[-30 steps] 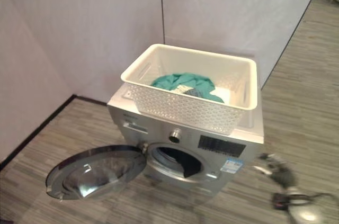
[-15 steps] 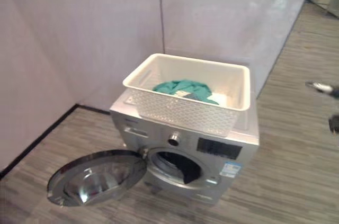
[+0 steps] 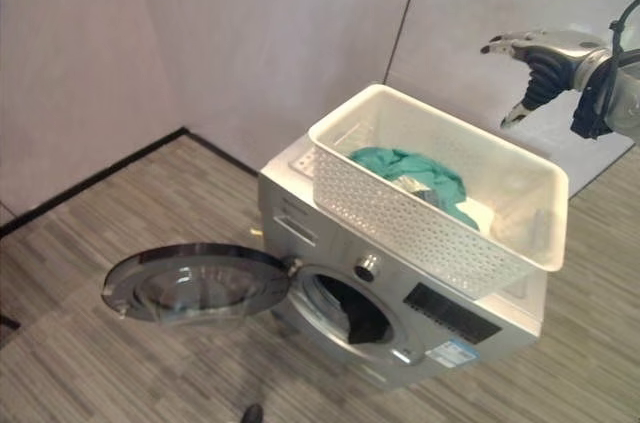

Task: Grab the laundry basket,head to the washer,open it,put in the laundry and shut it.

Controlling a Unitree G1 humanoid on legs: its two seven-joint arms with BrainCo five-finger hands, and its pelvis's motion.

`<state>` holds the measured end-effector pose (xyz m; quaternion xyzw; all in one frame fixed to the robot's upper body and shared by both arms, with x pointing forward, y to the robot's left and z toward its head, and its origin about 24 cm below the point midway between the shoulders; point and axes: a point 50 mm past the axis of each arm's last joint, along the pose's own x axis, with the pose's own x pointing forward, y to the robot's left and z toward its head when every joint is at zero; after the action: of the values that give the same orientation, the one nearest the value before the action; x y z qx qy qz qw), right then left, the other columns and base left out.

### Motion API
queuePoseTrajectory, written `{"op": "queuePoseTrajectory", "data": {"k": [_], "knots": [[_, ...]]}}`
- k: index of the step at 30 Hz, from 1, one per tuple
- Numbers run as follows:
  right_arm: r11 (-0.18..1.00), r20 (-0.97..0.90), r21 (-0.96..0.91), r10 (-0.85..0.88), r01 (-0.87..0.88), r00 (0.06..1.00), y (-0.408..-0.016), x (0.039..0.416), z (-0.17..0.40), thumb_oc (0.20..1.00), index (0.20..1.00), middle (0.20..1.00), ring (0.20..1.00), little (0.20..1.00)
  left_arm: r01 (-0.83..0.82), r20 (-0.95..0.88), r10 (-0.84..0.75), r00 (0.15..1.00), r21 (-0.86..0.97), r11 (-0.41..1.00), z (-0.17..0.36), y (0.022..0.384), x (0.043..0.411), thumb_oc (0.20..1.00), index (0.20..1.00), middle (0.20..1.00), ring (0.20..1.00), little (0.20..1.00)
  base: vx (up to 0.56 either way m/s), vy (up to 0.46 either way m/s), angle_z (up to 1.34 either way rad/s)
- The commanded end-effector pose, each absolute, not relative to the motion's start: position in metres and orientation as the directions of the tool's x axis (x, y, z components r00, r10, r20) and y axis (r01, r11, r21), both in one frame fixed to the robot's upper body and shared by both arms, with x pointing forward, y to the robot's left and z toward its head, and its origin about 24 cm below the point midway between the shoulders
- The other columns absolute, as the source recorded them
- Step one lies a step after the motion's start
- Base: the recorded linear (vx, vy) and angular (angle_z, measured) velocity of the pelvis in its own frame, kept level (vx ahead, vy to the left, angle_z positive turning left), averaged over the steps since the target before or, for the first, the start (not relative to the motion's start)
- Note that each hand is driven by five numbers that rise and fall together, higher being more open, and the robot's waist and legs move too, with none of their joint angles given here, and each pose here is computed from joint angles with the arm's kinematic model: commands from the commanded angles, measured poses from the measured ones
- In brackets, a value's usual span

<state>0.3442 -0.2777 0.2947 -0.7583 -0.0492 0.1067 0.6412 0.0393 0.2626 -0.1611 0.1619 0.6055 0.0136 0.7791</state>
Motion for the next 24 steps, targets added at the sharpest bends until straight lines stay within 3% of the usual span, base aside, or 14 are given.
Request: {"op": "queuePoseTrajectory", "data": {"k": [1, 8, 12, 15, 22, 23, 24], "knots": [[-0.208, -0.169, -0.968, 0.129, -0.14, 0.977, -0.295, 0.34, 0.278, 1.0, 1.0, 1.0, 1.0, 1.0, 0.216, -0.961, 0.199, 0.195, 0.24, 0.947, -0.162, 0.266, 0.022, 1.0, 1.0, 1.0, 1.0, 1.0, 0.01, -0.002, 0.04], [-0.204, -0.301, -0.939, 0.092, -0.278, 0.949, -0.3, 0.347, 0.228, 1.0, 1.0, 1.0, 1.0, 1.0, 0.234, -0.954, 0.188, 0.232, 0.242, 0.942, -0.161, 0.265, 0.034, 1.0, 1.0, 1.0, 1.0, 1.0, 0.0, -0.002, 0.1], [-0.243, -0.397, -0.901, 0.122, -0.361, 0.91, -0.287, 0.35, 0.197, 1.0, 1.0, 1.0, 1.0, 1.0, 0.243, -0.947, 0.193, 0.257, 0.257, 0.935, -0.16, 0.266, 0.044, 1.0, 1.0, 1.0, 1.0, 1.0, 0.0, 0.0, 0.0], [-0.34, -0.517, -0.829, 0.164, -0.444, 0.84, -0.267, 0.348, 0.161, 1.0, 1.0, 1.0, 1.0, 1.0, 0.244, -0.936, 0.204, 0.286, 0.277, 0.929, -0.158, 0.269, 0.053, 1.0, 1.0, 1.0, 1.0, 1.0, -0.02, -0.003, -0.02], [-0.356, -0.546, -0.816, 0.209, -0.457, 0.812, -0.247, 0.351, 0.148, 1.0, 1.0, 1.0, 1.0, 1.0, 0.248, -0.925, 0.223, 0.309, 0.305, 0.92, -0.155, 0.273, 0.063, 1.0, 1.0, 1.0, 1.0, 1.0, -0.03, -0.008, -0.02], [-0.356, -0.549, -0.812, 0.194, -0.463, 0.813, -0.248, 0.353, 0.148, 0.918, 0.918, 0.918, 0.918, 0.918, 0.248, -0.923, 0.225, 0.313, 0.308, 0.919, -0.155, 0.274, 0.065, 1.0, 1.0, 1.0, 1.0, 1.0, -0.04, -0.001, 0.0], [-0.355, -0.546, -0.813, 0.193, -0.461, 0.815, -0.247, 0.354, 0.148, 0.253, 0.253, 0.253, 0.253, 0.253, 0.248, -0.923, 0.227, 0.311, 0.309, 0.918, -0.155, 0.273, 0.065, 1.0, 1.0, 1.0, 1.0, 1.0, 0.0, 0.0, 0.0]]}}
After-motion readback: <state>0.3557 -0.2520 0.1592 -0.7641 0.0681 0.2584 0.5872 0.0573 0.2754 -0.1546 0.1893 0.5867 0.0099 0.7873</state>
